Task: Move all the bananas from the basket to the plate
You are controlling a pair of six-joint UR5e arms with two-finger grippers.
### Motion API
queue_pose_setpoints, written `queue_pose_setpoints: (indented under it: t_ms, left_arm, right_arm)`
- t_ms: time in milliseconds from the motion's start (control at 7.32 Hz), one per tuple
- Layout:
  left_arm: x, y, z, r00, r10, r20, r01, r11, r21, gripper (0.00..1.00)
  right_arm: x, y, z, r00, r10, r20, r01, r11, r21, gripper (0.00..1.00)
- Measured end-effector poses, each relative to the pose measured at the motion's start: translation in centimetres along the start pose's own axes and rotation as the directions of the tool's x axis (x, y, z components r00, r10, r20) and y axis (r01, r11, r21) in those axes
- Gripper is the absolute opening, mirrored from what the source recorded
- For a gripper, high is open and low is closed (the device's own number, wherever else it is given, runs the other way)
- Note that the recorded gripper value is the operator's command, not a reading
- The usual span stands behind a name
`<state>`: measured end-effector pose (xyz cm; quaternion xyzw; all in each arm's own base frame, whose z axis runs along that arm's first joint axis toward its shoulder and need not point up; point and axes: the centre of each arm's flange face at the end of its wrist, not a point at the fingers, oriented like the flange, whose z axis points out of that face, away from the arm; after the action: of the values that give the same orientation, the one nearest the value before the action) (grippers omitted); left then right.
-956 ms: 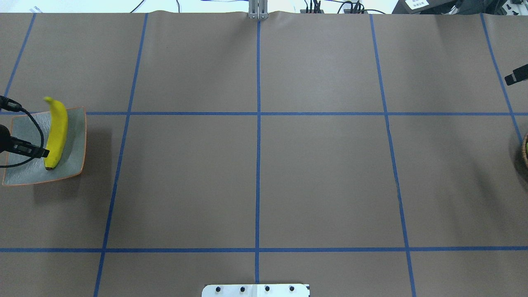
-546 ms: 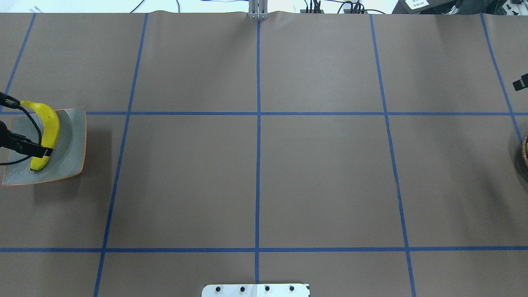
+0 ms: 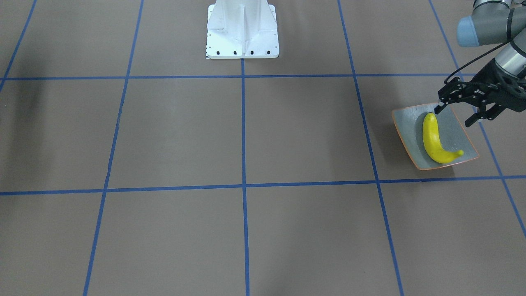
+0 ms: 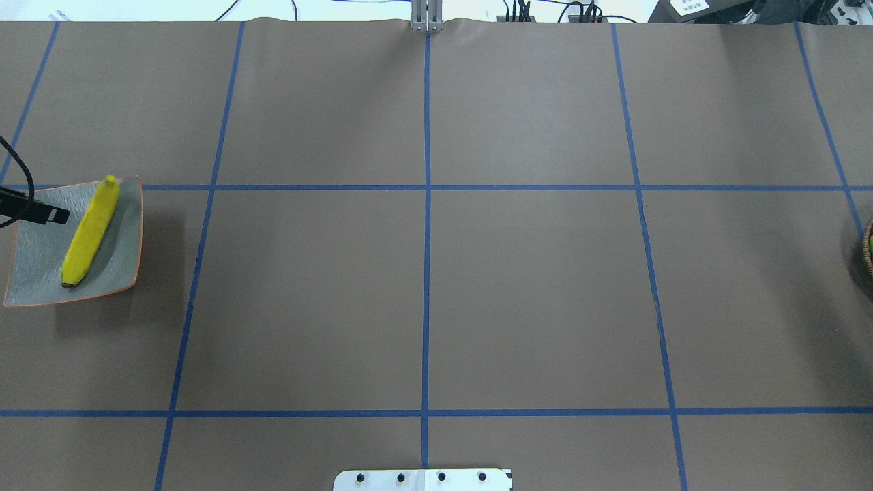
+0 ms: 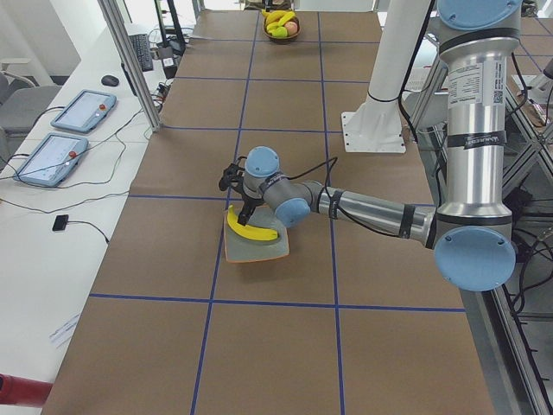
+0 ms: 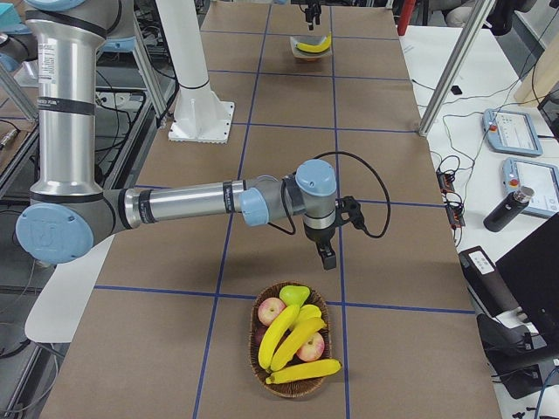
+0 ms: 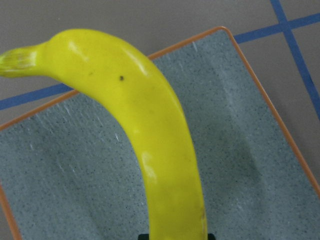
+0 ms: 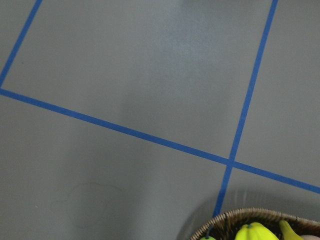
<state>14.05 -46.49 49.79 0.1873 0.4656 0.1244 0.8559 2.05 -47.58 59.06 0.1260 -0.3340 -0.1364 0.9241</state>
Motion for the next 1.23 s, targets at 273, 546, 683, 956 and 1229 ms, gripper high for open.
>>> queue_pose_setpoints:
  t_ms: [273,546,683,956,1229]
  left_arm:
    - [0.3,-0.4,-0.4,1.0,0.006,-0.01,-0.005,1.0,0.008,1.0]
    - [0.5,-0.5,-0.6,1.0,0.009,-0.013,-0.009,1.0,0.013,1.0]
    - [0.5,-0.5,-0.7,1.0,0.01,-0.012,-0.01,1.0,0.014,1.0]
    - [0.5,-0.6,-0.7,1.0,0.011,-0.008,-0.011,1.0,0.018,1.0]
    - [0.5,-0.6,-0.8,1.0,0.013,-0.005,-0.013,1.0,0.024,1.0]
  right_arm:
    - [3.9,3.8,1.4,0.994,-0.113,-0.003,0.113,0.993,-0.042,1.0]
    - [5.1,6.1,2.4,0.969,-0.249,0.003,0.248,0.967,-0.064,1.0]
    - [5.8,7.3,3.3,0.947,-0.32,0.001,0.319,0.945,-0.071,1.0]
    - [7.9,10.0,6.4,0.915,-0.403,-0.019,0.402,0.915,-0.044,1.0]
    - [8.6,11.8,8.4,0.899,-0.438,-0.034,0.437,0.899,-0.013,1.0]
